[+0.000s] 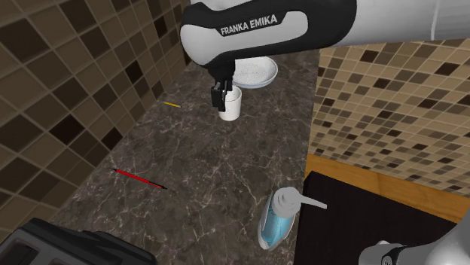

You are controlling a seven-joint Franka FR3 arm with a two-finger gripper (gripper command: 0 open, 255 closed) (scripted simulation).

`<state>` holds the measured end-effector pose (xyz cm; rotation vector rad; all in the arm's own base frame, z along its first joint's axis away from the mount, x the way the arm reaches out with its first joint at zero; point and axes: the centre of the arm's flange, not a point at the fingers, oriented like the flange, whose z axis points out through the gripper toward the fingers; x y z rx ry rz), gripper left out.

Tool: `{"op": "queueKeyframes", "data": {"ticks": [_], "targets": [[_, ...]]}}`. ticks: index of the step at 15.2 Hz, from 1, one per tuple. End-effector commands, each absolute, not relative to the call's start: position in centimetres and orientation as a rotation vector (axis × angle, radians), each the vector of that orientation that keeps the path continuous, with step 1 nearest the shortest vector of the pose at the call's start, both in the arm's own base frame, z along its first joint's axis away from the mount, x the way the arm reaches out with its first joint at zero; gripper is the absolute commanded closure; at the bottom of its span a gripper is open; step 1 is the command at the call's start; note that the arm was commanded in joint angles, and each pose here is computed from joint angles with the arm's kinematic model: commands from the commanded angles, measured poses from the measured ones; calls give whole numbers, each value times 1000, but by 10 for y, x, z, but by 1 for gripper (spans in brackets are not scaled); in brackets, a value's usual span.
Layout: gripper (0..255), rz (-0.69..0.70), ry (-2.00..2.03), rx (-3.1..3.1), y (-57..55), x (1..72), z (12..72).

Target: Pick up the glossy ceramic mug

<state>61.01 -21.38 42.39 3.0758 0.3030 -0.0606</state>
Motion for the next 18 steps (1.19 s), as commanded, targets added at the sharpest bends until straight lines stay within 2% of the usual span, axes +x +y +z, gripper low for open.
{"op": "queueKeyframes", "data": {"ticks": [1, 8, 9, 18], "targets": [[0, -59, 309, 3073, -218, 615, 414], [0, -59, 309, 3073, -218, 615, 385], [255, -59, 309, 3073, -217, 614, 385], [255, -59, 310, 3073, -218, 615, 385]]}}
